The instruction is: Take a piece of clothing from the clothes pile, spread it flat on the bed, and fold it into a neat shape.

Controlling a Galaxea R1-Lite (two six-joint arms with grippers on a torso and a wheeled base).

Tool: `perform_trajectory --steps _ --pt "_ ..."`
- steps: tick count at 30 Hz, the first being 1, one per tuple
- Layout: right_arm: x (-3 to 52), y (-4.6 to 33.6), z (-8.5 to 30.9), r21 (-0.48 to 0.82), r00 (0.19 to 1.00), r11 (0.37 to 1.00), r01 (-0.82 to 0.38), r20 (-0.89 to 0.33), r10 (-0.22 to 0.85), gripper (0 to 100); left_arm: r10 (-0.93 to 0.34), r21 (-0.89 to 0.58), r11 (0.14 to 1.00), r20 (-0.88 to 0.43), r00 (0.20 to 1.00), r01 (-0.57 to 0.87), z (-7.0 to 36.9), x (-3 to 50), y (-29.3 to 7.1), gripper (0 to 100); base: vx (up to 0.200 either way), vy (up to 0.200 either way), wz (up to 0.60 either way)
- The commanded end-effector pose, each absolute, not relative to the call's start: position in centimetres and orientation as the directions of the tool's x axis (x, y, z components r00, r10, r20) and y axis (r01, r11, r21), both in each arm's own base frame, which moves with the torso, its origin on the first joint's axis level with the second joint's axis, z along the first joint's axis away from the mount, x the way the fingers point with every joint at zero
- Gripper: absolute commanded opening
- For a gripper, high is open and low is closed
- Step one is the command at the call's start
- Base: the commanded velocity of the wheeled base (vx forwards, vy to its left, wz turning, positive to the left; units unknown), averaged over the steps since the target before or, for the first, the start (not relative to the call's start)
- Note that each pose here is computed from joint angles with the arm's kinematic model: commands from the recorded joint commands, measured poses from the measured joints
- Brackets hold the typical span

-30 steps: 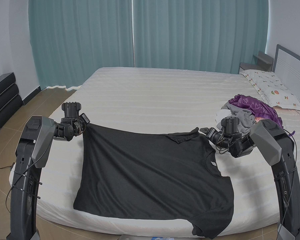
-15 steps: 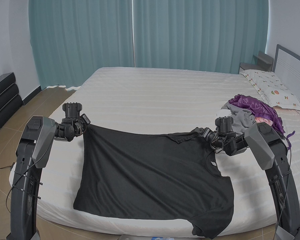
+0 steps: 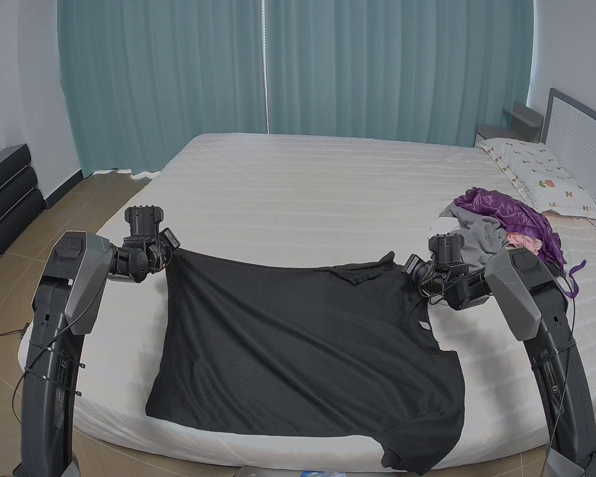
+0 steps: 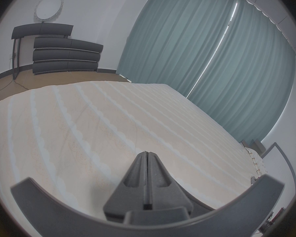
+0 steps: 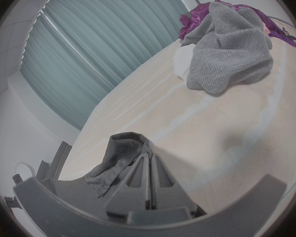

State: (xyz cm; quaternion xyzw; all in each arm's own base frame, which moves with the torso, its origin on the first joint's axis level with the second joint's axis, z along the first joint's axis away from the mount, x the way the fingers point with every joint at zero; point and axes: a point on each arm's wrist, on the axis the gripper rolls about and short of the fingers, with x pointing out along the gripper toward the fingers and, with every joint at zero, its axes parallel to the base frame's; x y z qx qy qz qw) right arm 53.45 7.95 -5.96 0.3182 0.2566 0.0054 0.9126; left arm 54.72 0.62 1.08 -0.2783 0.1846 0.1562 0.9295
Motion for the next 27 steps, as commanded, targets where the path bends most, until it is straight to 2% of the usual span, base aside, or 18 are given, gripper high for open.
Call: perform_trajectory --steps 1,8,13,27 --pt "53.7 7.3 -5.3 0.589 0.878 0.793 0.154 -0.451 0.164 0 0.187 -0.458 0.796 -0.434 0.881 -0.395 0.9 54.7 0.6 0 0.0 0.0 0.0" --pt "54.2 6.0 -3.6 0.603 0.904 0.784 0.146 -0.403 0.142 0 0.186 -0.458 0.797 -0.435 0.881 -0.394 0.6 54.8 0.5 0 0.0 0.0 0.0" --pt "55.4 4.8 -1.5 0.607 0.943 0.78 0.151 -0.325 0.07 0 0.178 -0.464 0.8 -0.423 0.888 -0.381 0.6 54.9 0.1 0 0.0 0.0 0.0" --pt "55.6 3.8 -0.9 0.604 0.962 0.781 0.158 -0.274 0.017 0 0.159 -0.471 0.806 -0.413 0.897 -0.36 -0.2 55.0 -0.9 0 0.0 0.0 0.0"
